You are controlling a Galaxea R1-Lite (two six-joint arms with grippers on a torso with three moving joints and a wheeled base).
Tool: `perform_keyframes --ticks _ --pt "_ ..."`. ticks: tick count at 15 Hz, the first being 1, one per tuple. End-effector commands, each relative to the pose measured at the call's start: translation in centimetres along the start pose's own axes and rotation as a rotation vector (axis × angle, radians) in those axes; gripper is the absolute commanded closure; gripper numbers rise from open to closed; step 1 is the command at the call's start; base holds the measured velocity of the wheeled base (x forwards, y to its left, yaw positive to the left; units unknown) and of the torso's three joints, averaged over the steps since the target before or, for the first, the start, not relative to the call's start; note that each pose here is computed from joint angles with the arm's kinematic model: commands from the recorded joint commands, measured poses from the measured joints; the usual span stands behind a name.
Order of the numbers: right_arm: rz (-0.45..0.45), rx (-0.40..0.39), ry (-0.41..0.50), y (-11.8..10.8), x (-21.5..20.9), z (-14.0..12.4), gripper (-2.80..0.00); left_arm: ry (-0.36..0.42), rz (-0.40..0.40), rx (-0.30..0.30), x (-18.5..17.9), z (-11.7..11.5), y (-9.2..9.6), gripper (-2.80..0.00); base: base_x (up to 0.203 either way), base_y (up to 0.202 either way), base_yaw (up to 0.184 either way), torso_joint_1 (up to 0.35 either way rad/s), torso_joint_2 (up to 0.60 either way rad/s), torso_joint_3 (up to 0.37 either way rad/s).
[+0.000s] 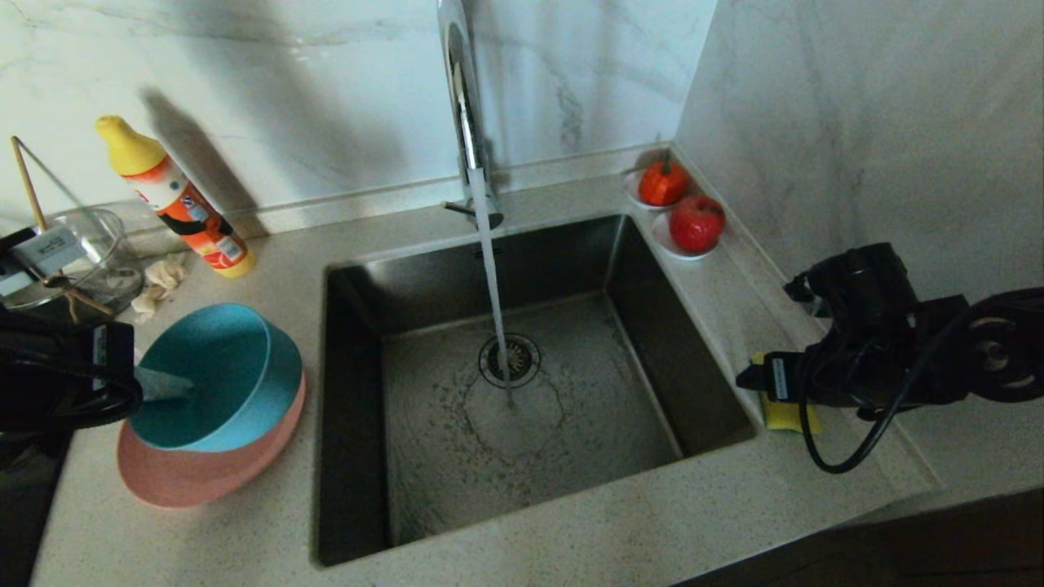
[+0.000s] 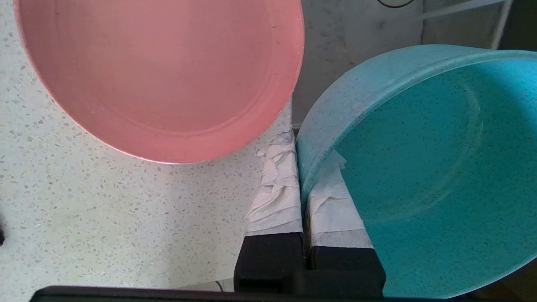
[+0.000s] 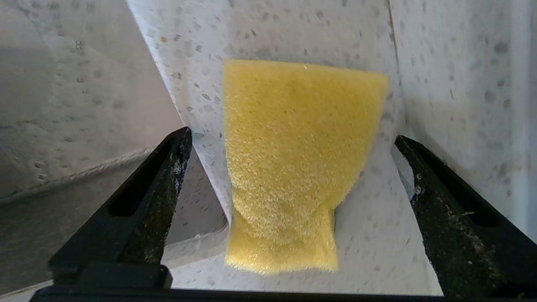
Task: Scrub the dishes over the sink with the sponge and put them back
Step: Pick up a bowl and the sponge
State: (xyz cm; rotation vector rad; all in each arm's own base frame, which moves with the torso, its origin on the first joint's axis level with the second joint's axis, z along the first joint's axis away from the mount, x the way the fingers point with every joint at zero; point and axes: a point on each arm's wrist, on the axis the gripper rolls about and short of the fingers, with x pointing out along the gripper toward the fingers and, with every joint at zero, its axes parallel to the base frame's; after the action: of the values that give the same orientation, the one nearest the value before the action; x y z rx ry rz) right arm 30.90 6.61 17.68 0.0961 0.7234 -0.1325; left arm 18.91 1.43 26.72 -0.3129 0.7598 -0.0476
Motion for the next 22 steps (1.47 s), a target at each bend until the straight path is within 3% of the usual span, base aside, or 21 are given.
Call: perform_keyframes --ticks 1,12,22 --pt "0.001 0.053 0.017 0.1 -0.5 0.5 -2.8 -0.001 0.0 -0.001 -0.1 0.0 0.0 0.0 0.0 0.0 0.0 0.0 0.0 0.0" --pt "0.058 0.149 0.105 1.2 -1.4 0.4 -2.8 0.004 0.0 -0.002 -0.1 -0.2 0.0 0.0 0.0 0.0 0.0 0.0 0.0 0.0" --pt "0.087 0.168 0.168 1.7 -1.8 0.0 -2.8 0.002 -0.001 -0.002 -0.1 -0.2 0.0 0.0 0.0 0.0 0.0 0.0 0.0 0.0"
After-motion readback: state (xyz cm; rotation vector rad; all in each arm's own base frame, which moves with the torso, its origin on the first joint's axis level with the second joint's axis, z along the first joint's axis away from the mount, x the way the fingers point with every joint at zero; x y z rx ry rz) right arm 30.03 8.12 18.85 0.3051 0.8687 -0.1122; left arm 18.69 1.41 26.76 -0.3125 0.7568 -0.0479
